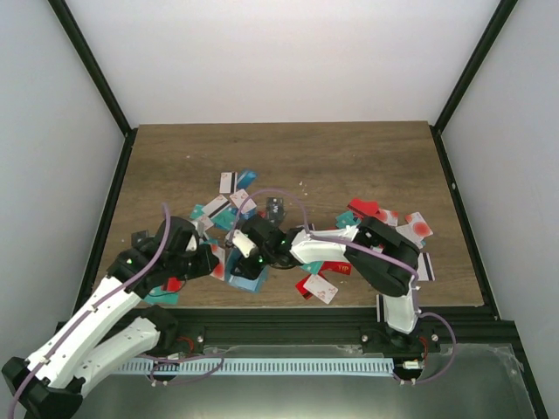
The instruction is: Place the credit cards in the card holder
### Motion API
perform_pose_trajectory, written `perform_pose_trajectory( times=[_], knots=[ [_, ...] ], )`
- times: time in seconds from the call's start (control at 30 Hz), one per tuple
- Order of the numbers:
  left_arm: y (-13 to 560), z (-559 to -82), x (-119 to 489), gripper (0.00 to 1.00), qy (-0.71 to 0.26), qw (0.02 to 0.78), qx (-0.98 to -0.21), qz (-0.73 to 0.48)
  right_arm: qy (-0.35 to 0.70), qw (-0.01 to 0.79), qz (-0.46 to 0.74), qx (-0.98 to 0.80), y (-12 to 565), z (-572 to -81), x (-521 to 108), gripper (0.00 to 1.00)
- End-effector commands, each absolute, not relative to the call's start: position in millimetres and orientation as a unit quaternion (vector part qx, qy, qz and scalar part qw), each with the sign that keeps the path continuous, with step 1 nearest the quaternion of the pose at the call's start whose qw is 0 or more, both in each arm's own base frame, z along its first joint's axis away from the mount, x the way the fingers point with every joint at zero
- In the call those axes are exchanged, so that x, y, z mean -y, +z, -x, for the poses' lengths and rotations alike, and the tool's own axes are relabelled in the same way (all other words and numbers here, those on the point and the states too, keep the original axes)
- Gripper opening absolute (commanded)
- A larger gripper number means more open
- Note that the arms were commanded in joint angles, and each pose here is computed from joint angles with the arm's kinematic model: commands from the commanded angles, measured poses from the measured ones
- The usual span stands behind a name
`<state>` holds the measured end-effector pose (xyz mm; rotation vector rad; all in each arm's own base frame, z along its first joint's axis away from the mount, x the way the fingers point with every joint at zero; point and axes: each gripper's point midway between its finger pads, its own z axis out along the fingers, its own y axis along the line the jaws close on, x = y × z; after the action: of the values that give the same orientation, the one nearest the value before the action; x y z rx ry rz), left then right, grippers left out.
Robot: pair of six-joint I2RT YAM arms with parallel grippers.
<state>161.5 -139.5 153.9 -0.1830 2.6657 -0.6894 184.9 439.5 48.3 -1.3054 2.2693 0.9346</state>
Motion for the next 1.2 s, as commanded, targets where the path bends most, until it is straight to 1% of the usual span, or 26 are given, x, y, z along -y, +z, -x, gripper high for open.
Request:
perform_pose_trajectory(
  times=[0.0,0.1,0.23,0.4,0.5,0.67,0.93,1.17],
  knots=[
    [162,-165,147,0.04,-0.277,0.195,-0.938,0.073,0.344,0.176,0.468,-0.794,48,-182,-454,0.32],
    [165,-167,155,0.04,-0.3,0.196,-0.932,0.061,0.339,0.172,0.467,-0.798,41,-182,-453,0.33],
    [142,-165,161,0.04,-0.303,0.173,-0.936,0.047,0.338,0.178,0.469,-0.797,43,-184,-455,0.33],
    [137,-172,164,0.04,-0.309,0.183,-0.932,0.043,0.339,0.178,0.469,-0.796,46,-185,-456,0.34],
    [123,-175,162,0.04,-0.29,0.172,-0.94,0.043,0.344,0.175,0.472,-0.792,50,-183,-456,0.34],
    [112,-185,149,0.04,-0.251,0.182,-0.95,0.04,0.343,0.169,0.477,-0.791,50,-178,-450,0.35],
    [103,-198,130,0.04,-0.223,0.182,-0.954,0.085,0.335,0.164,0.474,-0.798,47,-169,-425,0.36],
    [93,-202,128,0.04,-0.207,0.167,-0.959,0.099,0.33,0.153,0.477,-0.8,42,-161,-407,0.36]
  ],
)
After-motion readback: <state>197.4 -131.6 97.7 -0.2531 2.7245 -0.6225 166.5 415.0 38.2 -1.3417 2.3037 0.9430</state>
